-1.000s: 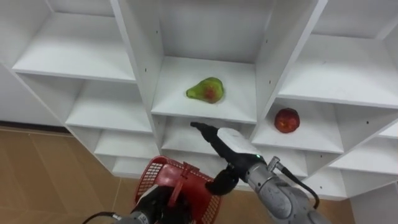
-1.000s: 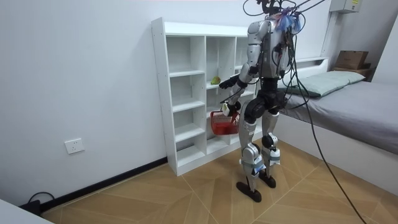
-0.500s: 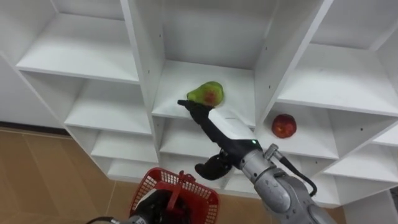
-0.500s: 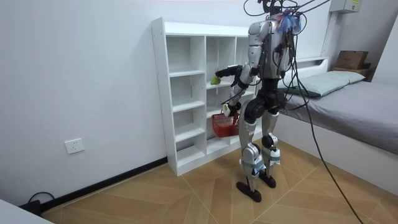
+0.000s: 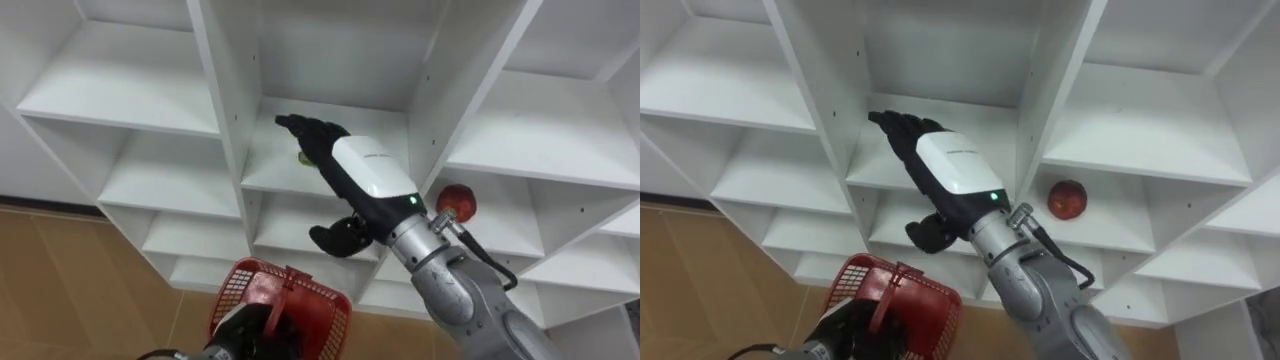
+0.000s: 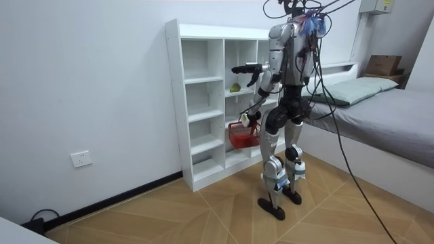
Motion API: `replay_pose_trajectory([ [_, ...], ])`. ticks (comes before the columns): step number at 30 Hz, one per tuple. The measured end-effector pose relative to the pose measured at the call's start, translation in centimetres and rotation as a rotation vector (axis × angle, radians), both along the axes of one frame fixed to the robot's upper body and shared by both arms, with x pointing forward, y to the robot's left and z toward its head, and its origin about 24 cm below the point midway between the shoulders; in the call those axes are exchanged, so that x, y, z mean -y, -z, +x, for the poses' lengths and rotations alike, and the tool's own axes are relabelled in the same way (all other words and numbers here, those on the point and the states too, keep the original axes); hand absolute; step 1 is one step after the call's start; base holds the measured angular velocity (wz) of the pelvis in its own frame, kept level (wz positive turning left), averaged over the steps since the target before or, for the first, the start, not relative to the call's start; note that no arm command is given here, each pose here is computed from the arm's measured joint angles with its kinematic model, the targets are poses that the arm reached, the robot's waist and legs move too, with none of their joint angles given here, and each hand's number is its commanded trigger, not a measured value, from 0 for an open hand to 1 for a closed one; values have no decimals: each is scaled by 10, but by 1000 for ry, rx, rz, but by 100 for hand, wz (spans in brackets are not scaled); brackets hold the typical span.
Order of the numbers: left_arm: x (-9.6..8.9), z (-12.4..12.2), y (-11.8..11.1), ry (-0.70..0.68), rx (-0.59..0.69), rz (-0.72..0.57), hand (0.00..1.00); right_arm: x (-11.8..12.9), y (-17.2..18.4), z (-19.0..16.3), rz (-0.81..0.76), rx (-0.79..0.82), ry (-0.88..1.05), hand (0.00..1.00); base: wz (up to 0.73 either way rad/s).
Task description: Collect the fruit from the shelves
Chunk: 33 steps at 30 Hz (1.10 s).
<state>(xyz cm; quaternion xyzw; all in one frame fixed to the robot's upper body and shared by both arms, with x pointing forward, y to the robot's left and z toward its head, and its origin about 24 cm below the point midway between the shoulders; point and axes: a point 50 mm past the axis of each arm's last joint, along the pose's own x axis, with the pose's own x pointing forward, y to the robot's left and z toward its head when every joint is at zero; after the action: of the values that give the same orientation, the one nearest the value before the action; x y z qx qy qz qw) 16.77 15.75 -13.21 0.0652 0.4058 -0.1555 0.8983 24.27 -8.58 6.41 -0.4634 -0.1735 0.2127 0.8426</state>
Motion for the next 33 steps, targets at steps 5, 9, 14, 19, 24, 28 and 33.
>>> replay_pose_trajectory([
  [5,-1,1,-1,-5,7,-1,100,0,-14,4,31,72,6,0,1],
  [9,-4,1,-1,-8,7,4,100,7,-19,9,42,91,34,0,0],
  [14,-10,2,-2,-30,11,14,100,15,-27,16,53,116,69,0,0],
  [19,-21,4,-3,-47,12,40,100,29,-36,25,109,129,123,0,5],
  [24,-26,5,-6,-49,19,58,100,41,-32,33,80,107,159,0,6],
  [28,-26,6,-7,-34,26,73,100,55,-32,47,119,69,229,0,8],
  [33,-26,4,-7,-29,17,79,100,60,-36,54,122,77,257,0,7],
])
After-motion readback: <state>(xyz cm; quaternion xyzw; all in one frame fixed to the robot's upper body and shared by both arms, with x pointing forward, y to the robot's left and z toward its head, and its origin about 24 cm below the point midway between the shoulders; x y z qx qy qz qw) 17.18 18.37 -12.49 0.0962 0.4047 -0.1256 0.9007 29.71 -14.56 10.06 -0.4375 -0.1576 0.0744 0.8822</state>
